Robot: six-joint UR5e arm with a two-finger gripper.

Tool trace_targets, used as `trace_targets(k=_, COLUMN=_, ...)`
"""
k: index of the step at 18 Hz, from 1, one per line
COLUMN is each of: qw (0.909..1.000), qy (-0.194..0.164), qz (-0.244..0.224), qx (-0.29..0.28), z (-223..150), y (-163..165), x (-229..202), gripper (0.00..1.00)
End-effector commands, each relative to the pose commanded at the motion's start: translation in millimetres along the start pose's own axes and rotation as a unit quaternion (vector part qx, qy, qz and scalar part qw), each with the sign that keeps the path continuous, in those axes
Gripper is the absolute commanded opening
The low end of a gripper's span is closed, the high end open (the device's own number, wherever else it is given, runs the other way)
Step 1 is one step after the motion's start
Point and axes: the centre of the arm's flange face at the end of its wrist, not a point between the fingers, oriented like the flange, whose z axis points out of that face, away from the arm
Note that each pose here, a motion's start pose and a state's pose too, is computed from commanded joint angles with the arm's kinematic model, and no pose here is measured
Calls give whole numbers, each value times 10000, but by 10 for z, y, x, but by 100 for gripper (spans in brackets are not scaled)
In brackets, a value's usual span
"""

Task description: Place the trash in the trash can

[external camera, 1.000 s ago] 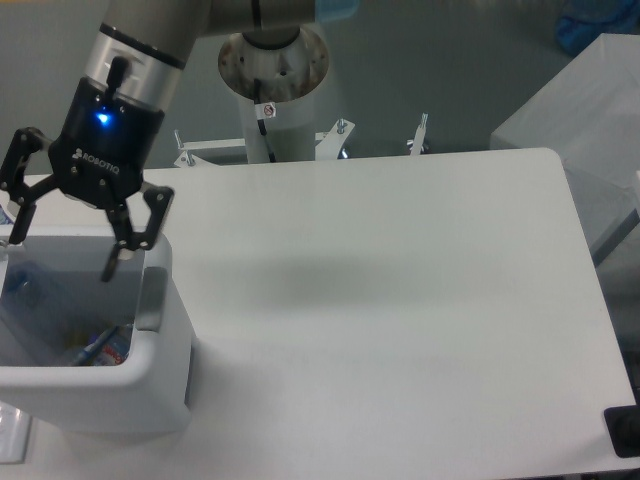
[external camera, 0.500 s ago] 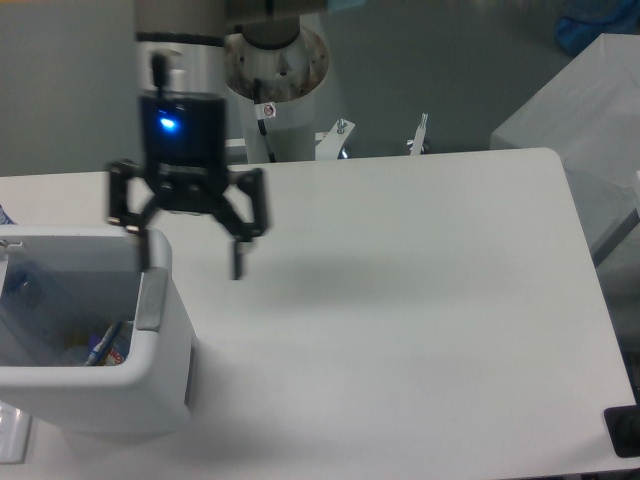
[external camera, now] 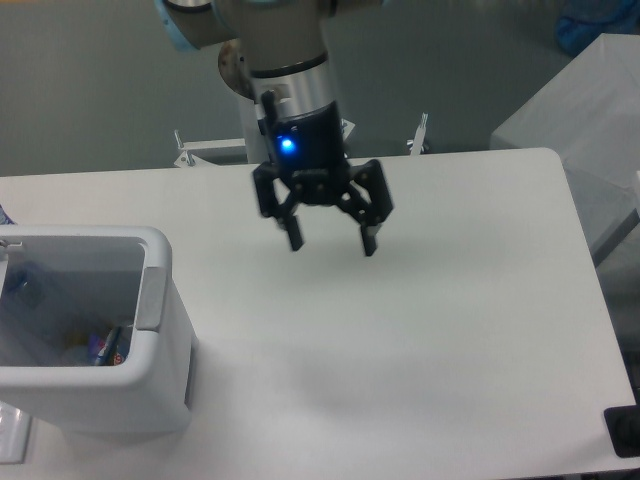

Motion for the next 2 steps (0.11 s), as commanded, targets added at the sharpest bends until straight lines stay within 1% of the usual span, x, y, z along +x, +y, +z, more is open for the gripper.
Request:
trace_targets(k=1, qw=9997, qy=39, qz=242, qx=-42, z=-6, y=30, x=0, gripper=100)
trace_targets(k=2, qw=9993, qy=86, qz=361, qx=-70, z=3, y=44, x=9, gripper=100)
